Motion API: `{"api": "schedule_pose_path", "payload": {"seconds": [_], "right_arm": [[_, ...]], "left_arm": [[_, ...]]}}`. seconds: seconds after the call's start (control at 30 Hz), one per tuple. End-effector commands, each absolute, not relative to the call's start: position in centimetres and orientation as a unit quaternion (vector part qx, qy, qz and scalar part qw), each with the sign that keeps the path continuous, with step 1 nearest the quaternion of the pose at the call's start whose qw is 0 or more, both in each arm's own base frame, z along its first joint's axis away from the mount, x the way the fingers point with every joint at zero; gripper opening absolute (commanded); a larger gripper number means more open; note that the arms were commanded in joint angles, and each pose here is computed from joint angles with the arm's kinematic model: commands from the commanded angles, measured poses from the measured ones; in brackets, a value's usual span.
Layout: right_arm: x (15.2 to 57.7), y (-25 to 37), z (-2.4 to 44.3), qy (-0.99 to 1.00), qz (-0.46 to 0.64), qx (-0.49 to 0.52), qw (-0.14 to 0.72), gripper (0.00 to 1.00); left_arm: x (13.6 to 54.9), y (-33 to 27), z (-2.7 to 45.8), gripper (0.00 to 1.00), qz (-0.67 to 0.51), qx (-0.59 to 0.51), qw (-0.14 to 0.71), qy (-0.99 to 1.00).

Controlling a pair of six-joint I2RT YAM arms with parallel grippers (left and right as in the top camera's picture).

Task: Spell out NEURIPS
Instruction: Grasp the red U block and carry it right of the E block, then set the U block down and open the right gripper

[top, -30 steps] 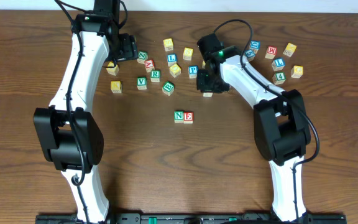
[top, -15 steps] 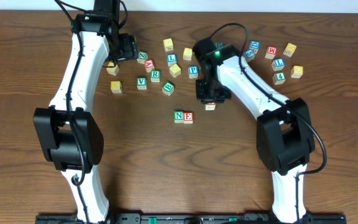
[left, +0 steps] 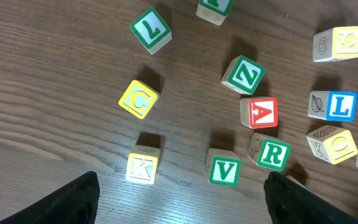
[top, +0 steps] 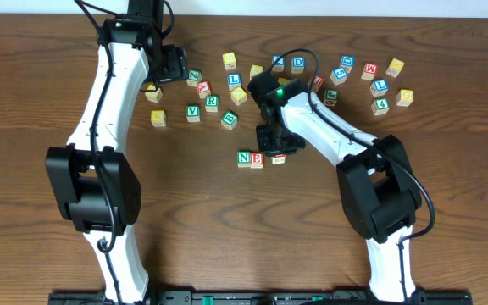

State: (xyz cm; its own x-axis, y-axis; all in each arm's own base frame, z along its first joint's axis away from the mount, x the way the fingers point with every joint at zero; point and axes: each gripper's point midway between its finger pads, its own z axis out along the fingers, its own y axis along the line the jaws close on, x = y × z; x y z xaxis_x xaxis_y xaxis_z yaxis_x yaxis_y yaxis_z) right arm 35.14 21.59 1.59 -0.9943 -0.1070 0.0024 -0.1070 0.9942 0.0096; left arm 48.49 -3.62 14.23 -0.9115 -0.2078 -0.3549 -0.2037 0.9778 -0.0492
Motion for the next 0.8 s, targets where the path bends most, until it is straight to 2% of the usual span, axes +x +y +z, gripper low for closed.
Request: {"api": "schedule_pose_path", "payload": {"seconds": [0.0,0.4,0.67,0.77], "right_arm": [[34.81,22.18,2.18,-0.998,-0.004,0.063,-0.008,0.23],[34.39,22.89,2.15,-0.998,-0.004,0.065,-0.009,0.27],[34.25,23.00,2.15,-0.998,-0.006,0.067,-0.006,0.36],[34.21,23.02,2.15,-0.998,-0.006,0.067,-0.006,0.36]], "left_arm": [[48.25,-3.33,13.30,0.84,0.004,-0.109,0.171,0.979],[48.26,-3.33,13.31,0.84,0.004,-0.109,0.172,0.979],[48.26,-3.33,13.31,0.84,0.004,-0.109,0.172,0.979],[48.26,-3.33,13.31,0.84,0.004,-0.109,0.172,0.979]]}}
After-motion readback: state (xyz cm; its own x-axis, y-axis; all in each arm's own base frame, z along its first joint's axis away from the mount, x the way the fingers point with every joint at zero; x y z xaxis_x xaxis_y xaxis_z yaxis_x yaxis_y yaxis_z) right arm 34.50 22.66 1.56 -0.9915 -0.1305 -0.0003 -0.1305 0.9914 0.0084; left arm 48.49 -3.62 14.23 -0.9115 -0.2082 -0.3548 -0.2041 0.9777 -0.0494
